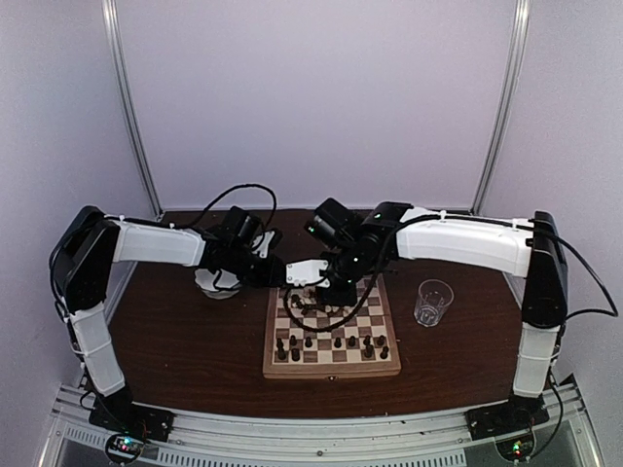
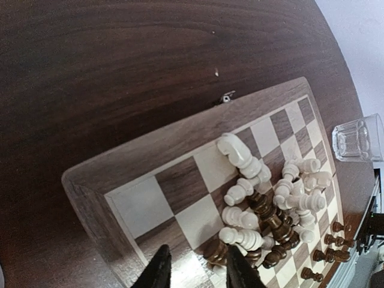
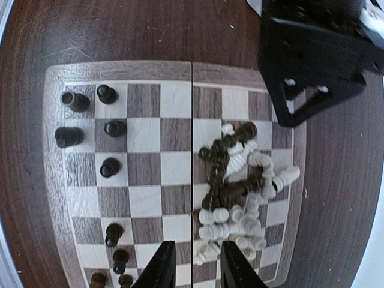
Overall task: Set up the chess pieces on the board
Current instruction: Pick up the queen from the chessboard.
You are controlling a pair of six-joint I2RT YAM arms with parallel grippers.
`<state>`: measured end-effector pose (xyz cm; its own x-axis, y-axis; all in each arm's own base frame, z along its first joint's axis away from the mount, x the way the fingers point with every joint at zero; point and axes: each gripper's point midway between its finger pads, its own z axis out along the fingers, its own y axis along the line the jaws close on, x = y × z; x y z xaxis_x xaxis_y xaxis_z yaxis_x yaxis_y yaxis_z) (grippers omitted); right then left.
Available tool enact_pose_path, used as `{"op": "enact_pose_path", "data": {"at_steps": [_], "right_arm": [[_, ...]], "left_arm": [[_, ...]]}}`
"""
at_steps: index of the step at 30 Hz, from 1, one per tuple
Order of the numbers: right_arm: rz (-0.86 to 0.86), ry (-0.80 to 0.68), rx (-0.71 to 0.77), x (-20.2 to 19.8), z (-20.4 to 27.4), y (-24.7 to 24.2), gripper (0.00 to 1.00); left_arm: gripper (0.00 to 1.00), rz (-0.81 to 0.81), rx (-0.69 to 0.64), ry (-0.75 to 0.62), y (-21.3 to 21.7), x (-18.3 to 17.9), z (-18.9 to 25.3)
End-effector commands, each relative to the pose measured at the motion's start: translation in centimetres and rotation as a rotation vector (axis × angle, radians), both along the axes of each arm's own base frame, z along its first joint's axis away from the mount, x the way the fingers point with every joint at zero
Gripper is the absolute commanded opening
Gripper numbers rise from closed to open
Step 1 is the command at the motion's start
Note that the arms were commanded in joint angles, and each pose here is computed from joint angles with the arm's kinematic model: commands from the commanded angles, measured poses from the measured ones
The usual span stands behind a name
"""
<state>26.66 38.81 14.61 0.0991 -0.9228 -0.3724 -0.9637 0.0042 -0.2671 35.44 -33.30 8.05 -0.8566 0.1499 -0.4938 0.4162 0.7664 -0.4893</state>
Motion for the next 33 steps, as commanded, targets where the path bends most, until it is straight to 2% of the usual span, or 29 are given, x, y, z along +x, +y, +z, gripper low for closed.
{"op": "enact_pose_path", "data": {"at_steps": [1, 5, 20, 28, 33], "right_arm": [[0.059, -0.114, 0.016, 1.9, -0.6, 3.6, 0.27], [0.069, -0.109, 0.006, 2.3, -2.4, 5.3, 0.29], [0.057, -0.129, -0.068, 3.3, -6.1, 6.0, 0.35], [0.032, -0.153, -0.099, 3.9, -7.3, 5.8, 0.35], [0.001, -0.180, -0.117, 4.6, -7.9, 5.6, 0.32]], "left_arm": [[0.30, 0.005, -0.128, 0.029, -0.7, 0.8, 0.3], [0.26, -0.034, -0.161, 0.065, -1.7, 0.8, -0.6], [0.22, -0.041, -0.168, 0.109, -2.1, 0.5, -2.5], [0.21, -0.046, -0.161, 0.113, -2.0, 0.4, -2.7], [0.20, -0.050, -0.163, 0.120, -2.0, 0.2, -2.6]]}}
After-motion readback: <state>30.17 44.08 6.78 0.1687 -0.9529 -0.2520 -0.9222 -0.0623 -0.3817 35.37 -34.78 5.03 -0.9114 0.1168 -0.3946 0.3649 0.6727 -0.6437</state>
